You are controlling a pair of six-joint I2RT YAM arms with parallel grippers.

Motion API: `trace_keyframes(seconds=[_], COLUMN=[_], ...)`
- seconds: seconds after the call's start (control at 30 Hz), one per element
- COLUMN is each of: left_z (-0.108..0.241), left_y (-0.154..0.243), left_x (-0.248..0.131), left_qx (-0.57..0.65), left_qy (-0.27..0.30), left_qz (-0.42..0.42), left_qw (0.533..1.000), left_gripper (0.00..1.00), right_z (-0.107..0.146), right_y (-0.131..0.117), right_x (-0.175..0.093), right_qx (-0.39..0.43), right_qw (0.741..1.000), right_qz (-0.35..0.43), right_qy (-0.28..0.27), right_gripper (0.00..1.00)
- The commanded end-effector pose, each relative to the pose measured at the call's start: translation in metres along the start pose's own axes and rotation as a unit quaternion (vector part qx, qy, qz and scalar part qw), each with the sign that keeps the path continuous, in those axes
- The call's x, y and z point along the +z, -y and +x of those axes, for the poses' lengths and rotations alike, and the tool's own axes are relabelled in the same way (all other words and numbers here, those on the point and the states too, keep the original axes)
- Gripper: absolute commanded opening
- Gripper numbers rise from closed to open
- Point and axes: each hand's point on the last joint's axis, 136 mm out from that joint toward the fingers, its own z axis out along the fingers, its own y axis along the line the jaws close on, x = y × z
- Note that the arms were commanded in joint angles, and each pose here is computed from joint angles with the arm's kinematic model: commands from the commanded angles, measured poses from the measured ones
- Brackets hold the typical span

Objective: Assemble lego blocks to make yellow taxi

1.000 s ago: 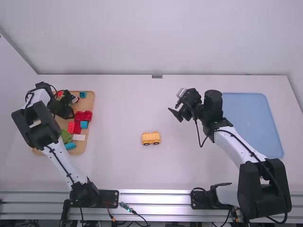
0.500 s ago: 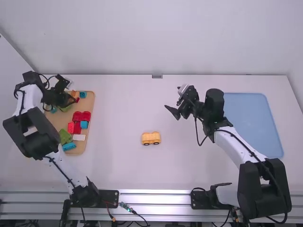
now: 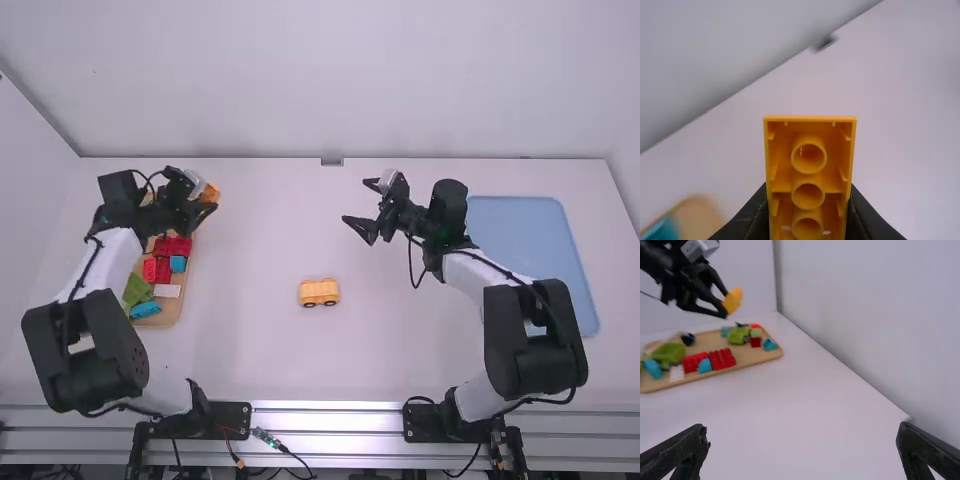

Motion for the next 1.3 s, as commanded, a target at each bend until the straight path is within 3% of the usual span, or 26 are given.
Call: trace_keyframes(seconds=[0.0, 0.1, 0.4, 0.77, 1.03, 1.27], left_z=[-0.038, -0.064, -0.094, -0.09, -0.086, -0.09], left_y=[0.068, 0.125, 0.216, 0.228, 0.224, 0.22], left_x=[0.007, 0.027, 0.043, 0.043, 0.061, 0.066], left_qx=[-0.02, -0.018, 0.016, 0.041, 0.006, 0.003], left_qy=[0.095, 0.152, 0.207, 0.214, 0.219, 0.239], left_qz=[0.115, 0.194, 0.32, 0.338, 0.346, 0.344], left_qw=[0.989, 0.969, 0.924, 0.916, 0.912, 0.908], left_gripper=[0.02, 0.02, 0.02, 0.02, 0.02, 0.02], right_z=[-0.019, -0.024, -0.026, -0.028, -0.031, -0.033], right_y=[-0.017, -0.034, -0.06, -0.074, -0.084, -0.079], right_x=[0.012, 0.021, 0.02, 0.019, 0.024, 0.027], right_qx=[0.009, -0.004, 0.008, 0.07, 0.056, 0.053], right_qw=[0.997, 0.988, 0.955, 0.941, 0.938, 0.944], right_qz=[-0.076, -0.152, -0.293, -0.328, -0.339, -0.323], right_qy=[0.024, 0.04, 0.053, 0.03, 0.034, 0.037], right_gripper=[0.99, 0.99, 0.97, 0.89, 0.88, 0.75])
